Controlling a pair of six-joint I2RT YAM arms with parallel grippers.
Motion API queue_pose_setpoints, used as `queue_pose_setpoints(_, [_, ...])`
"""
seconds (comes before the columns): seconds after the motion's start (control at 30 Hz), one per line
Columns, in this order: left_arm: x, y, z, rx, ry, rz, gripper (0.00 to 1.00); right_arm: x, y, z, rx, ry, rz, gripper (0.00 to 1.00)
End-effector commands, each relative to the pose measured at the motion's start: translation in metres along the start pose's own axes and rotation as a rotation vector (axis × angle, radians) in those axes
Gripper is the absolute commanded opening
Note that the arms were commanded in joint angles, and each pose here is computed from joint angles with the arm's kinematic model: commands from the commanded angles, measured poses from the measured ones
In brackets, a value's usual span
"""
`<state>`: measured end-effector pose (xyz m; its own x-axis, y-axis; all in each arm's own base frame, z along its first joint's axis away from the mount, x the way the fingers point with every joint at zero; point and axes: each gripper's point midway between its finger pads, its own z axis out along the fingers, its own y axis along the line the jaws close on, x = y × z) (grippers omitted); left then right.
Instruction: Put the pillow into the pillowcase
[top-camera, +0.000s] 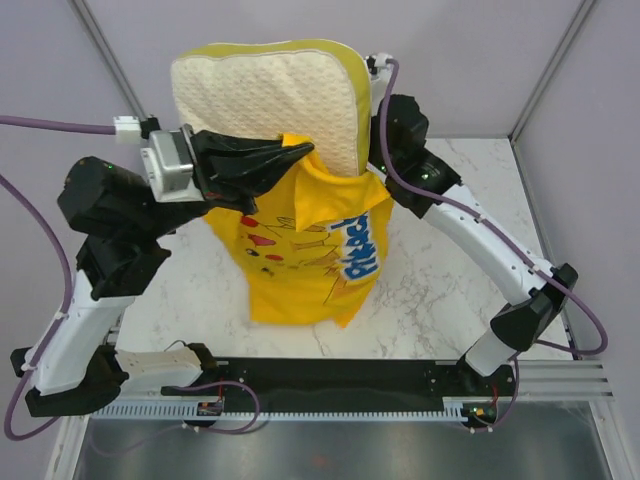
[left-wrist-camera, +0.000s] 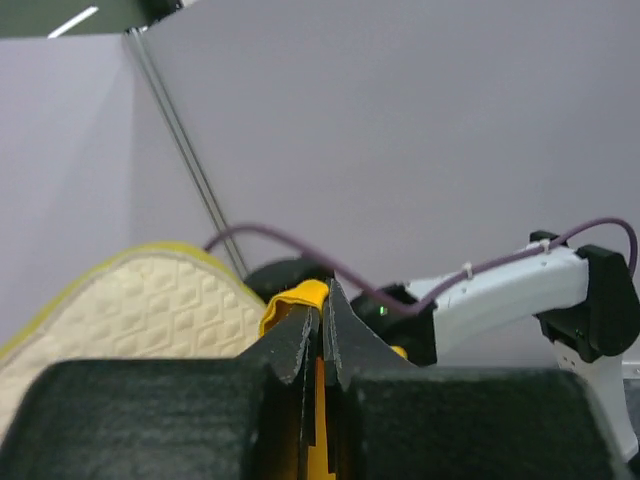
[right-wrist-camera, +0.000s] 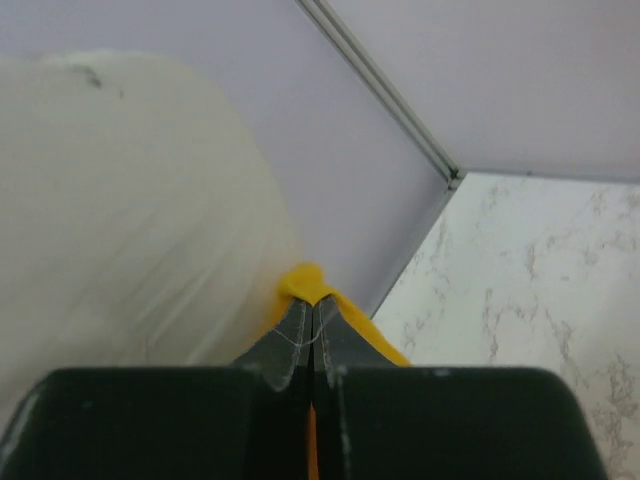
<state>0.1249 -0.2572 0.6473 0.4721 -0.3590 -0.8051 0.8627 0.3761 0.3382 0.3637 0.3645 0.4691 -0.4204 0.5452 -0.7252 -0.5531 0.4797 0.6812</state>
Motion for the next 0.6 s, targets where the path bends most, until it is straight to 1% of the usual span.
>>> queue_pose_setpoints(0.0, [-0.062,0.006,-0.022,-0.055,-0.173,0.125,0.02,-0.151,0.114,-0.068,-0.223,-0.372,-0.109,0.0])
queue_pose_setpoints(0.03, [-0.062,0.009,-0.02,-0.062,-0.174,0.131,0.02,-0.158,0.119,-0.076,-0.223,-0.376,-0.119,0.0])
queue_pose_setpoints(0.07, [-0.082,0.012,-0.022,-0.076,-0.213,0.157,0.02,-0.162,0.116,-0.084,-0.202,-0.39,-0.121,0.0])
queue_pose_setpoints(0.1, [-0.094,0.015,-0.022,-0.081,-0.231,0.166,0.02,-0.16,0.11,-0.085,-0.18,-0.395,-0.123,0.0])
queue_pose_setpoints(0.13, [-0.087,0.017,-0.01,-0.068,-0.205,0.154,0.02,-0.135,0.082,-0.072,-0.121,-0.341,-0.118,0.0])
queue_pose_setpoints(0.17, [-0.132,0.017,-0.02,-0.069,-0.293,0.184,0.02,-0.137,0.084,-0.082,-0.14,-0.372,-0.113,0.0])
queue_pose_setpoints(0.2, [-0.145,0.015,-0.018,-0.045,-0.322,0.191,0.02,-0.125,0.071,-0.079,-0.123,-0.36,-0.103,0.0])
queue_pose_setpoints(0.23, [-0.147,0.017,-0.01,-0.036,-0.334,0.188,0.02,-0.092,0.038,-0.067,-0.073,-0.295,-0.075,0.0])
queue_pose_setpoints(0.27, [-0.18,0.015,-0.02,-0.038,-0.409,0.201,0.02,-0.086,0.033,-0.066,-0.081,-0.298,-0.063,0.0])
queue_pose_setpoints(0.3, [-0.191,0.014,-0.022,-0.03,-0.44,0.207,0.02,-0.075,0.021,-0.061,-0.065,-0.279,-0.05,0.0])
queue_pose_setpoints(0.33, [-0.209,0.012,-0.029,-0.028,-0.485,0.213,0.02,-0.052,-0.001,-0.049,-0.032,-0.233,-0.025,0.0])
queue_pose_setpoints(0.4, [-0.21,0.014,-0.025,-0.028,-0.502,0.215,0.02,-0.042,-0.009,-0.039,-0.037,-0.214,-0.014,0.0])
queue_pose_setpoints(0.43, [-0.199,0.014,-0.019,-0.024,-0.478,0.206,0.02,-0.04,-0.012,-0.03,-0.036,-0.205,-0.006,0.0])
queue_pose_setpoints(0.5, [-0.189,0.012,-0.025,-0.029,-0.444,0.207,0.02,-0.053,-0.012,-0.024,-0.04,-0.223,-0.004,0.0])
queue_pose_setpoints(0.53, [-0.147,0.013,-0.009,-0.021,-0.355,0.188,0.02,-0.071,0.0,-0.02,-0.064,-0.254,-0.009,0.0])
queue_pose_setpoints(0.57, [-0.129,0.013,-0.007,-0.022,-0.319,0.179,0.02,-0.078,0.006,-0.019,-0.08,-0.244,-0.013,0.0])
